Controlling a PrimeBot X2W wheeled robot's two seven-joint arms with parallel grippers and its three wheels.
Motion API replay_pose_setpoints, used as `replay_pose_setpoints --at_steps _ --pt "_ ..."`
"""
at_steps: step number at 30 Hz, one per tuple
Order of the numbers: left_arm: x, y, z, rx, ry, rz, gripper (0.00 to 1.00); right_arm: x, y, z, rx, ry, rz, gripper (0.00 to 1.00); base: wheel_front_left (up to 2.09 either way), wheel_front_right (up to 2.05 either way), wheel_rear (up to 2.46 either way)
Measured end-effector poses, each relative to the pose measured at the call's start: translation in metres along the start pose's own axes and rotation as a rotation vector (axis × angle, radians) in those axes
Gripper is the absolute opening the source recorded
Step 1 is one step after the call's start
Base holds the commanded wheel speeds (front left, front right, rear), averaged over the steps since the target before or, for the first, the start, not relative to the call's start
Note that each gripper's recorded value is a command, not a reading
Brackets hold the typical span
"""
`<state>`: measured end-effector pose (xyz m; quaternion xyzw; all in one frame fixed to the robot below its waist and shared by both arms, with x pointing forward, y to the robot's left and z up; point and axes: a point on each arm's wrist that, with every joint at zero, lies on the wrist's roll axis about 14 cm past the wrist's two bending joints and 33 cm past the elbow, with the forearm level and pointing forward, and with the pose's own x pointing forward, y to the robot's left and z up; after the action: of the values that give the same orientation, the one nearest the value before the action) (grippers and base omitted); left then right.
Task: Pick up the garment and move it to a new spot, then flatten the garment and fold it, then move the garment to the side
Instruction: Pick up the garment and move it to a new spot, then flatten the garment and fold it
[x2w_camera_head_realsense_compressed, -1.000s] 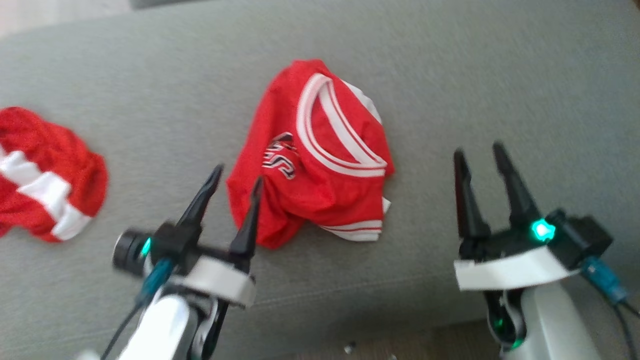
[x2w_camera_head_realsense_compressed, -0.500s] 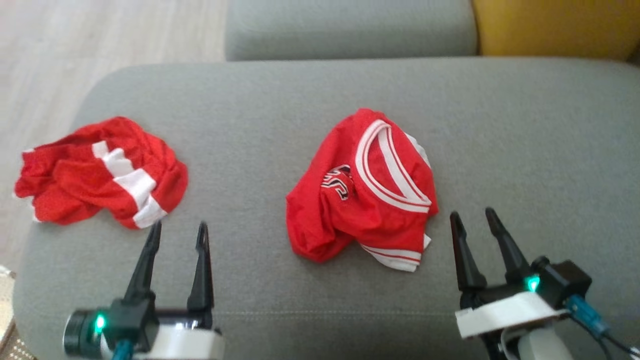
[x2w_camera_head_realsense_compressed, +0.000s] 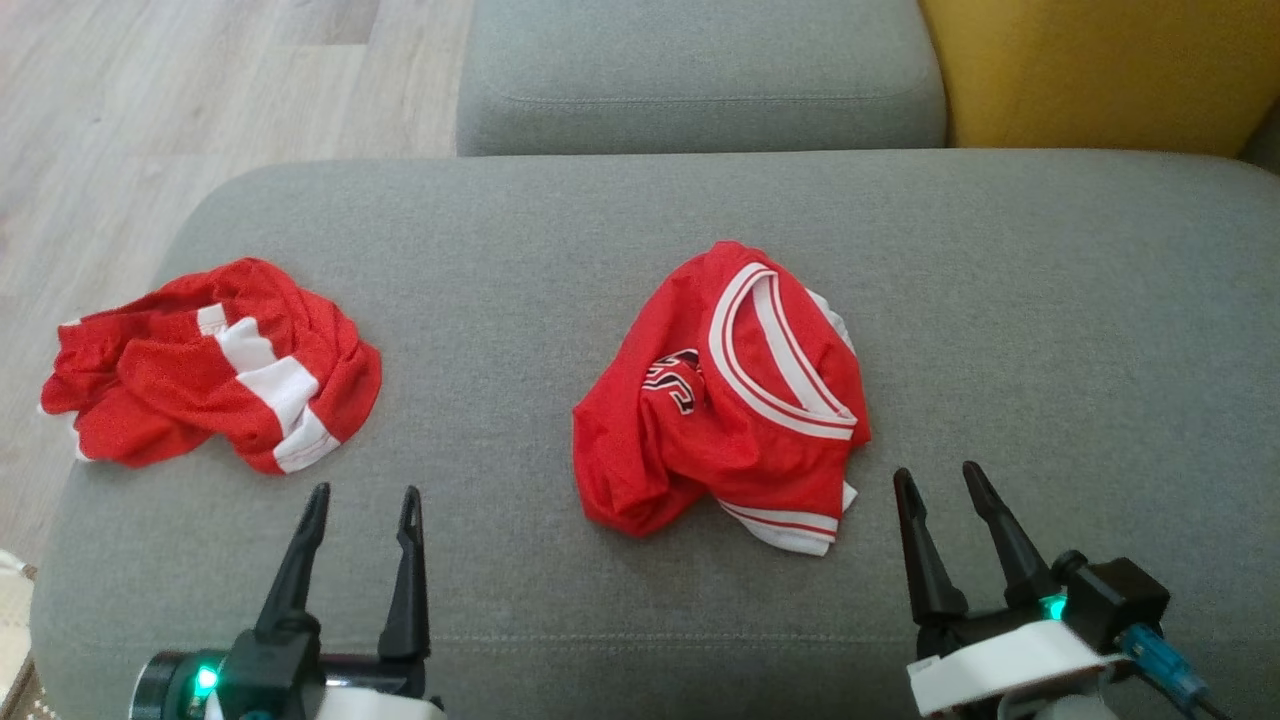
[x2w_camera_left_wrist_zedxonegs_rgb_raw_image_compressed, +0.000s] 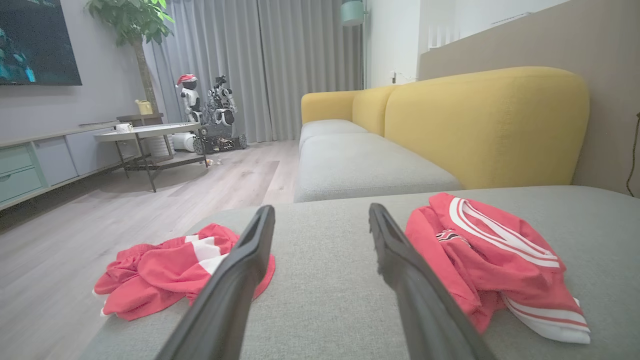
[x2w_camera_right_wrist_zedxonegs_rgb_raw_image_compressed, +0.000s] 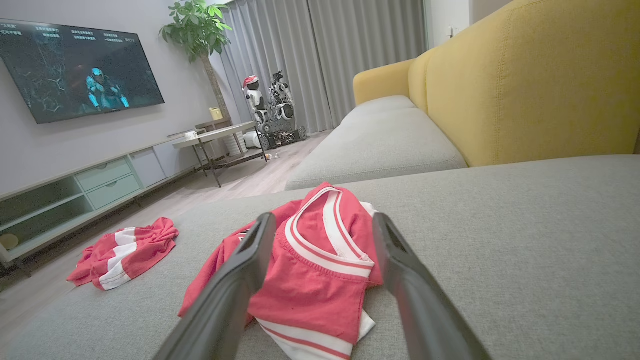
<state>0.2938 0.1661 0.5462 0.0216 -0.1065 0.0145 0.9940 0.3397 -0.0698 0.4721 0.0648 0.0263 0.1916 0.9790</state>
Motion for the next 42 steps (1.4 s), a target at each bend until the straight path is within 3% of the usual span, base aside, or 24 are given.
replay_pose_setpoints --at_steps 33,42 --pt "0.004 -0.012 -0.023 -0.024 0.074 -0.046 1.00 0.000 -0.006 -0.009 0.013 0.029 -0.018 1.00 0.00 0.00 0.00" --pt "0.014 -0.021 -0.029 -0.037 0.091 -0.075 1.00 0.032 -0.013 -0.011 0.066 0.045 -0.016 1.00 0.00 0.00 0.00"
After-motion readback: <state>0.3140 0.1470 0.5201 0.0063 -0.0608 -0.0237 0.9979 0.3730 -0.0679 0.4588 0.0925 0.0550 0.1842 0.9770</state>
